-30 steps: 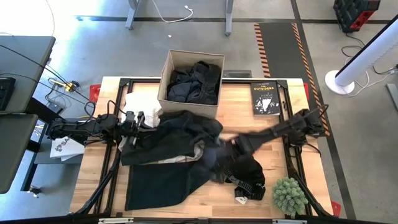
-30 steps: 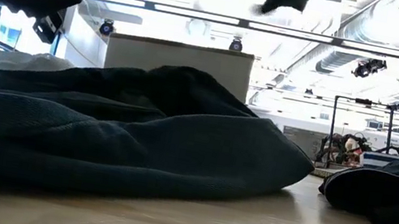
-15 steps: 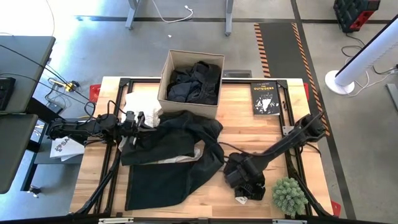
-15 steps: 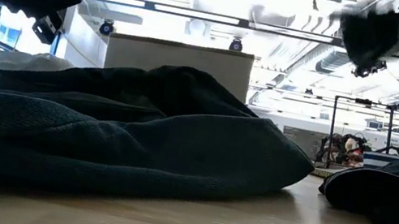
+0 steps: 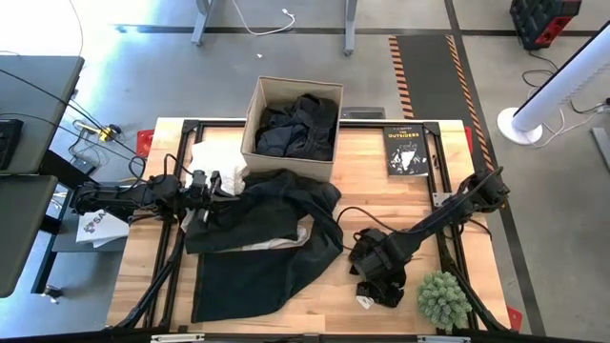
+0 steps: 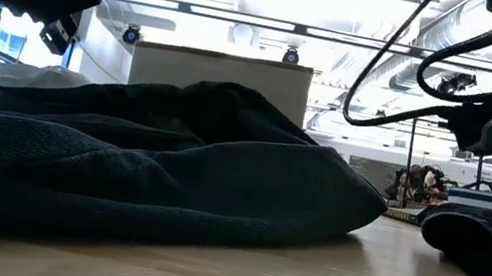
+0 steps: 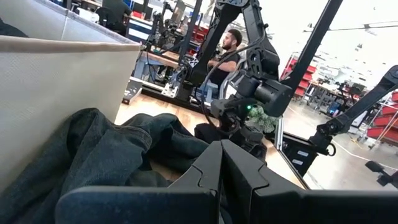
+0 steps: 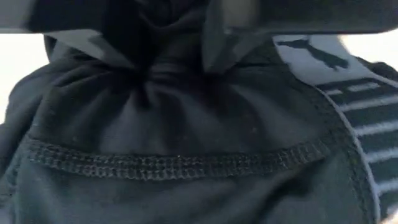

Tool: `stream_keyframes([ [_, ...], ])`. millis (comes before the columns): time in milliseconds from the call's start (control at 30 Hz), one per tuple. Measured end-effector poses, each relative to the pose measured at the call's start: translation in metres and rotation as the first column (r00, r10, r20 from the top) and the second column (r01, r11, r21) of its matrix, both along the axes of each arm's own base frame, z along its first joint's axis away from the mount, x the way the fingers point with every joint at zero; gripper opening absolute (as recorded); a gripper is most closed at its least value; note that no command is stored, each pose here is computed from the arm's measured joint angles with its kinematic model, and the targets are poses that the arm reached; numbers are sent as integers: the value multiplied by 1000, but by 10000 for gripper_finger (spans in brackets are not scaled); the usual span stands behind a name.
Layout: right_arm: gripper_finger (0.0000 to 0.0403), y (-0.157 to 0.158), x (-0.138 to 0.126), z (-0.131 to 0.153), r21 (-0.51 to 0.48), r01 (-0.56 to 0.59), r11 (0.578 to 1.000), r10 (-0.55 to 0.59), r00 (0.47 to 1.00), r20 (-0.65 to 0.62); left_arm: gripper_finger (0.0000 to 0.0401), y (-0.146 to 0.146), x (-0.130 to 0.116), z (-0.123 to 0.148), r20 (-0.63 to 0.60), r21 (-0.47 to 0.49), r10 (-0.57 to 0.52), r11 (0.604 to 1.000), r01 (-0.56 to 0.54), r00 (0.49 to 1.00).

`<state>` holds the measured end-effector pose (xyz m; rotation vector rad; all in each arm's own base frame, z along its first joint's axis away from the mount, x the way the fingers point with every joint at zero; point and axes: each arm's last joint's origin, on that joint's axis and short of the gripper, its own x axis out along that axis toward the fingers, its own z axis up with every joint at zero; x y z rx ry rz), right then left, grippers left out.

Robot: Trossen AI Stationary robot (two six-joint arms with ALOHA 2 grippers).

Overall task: Sort clothes
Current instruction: Put the black underwear into the laundry bin

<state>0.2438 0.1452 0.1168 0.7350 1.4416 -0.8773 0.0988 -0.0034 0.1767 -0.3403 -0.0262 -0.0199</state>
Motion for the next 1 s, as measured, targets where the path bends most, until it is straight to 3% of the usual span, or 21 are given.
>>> stream_keyframes([
  [167,20,-3,6,9,-139,-3,990,18,995,102,7,0,0,0,0,0,1,1000,-1,1000],
  [367,34,-4,9,38,-222,22,975,12,989,150,7,0,0,0,-1,0,0,1000,0,1000],
  [500,17,-7,10,76,-295,25,955,40,976,212,7,0,0,0,0,0,1,1000,-1,1000],
  [633,15,-15,12,130,-424,50,904,116,927,357,7,0,0,0,0,0,6,1000,-6,1000],
  [767,15,-30,18,186,-600,111,792,251,837,486,7,0,0,0,3,0,6,1000,-6,1000],
  [867,18,-45,26,232,-744,177,644,372,778,507,7,0,0,1,8,-1,7,1000,-7,1000],
  [933,19,-58,35,261,-814,187,551,428,774,467,7,0,0,1,7,-1,7,1000,-7,1000],
  [1000,20,-75,44,289,-857,162,488,467,782,413,7,0,0,1,7,-1,6,1000,-6,1000],
])
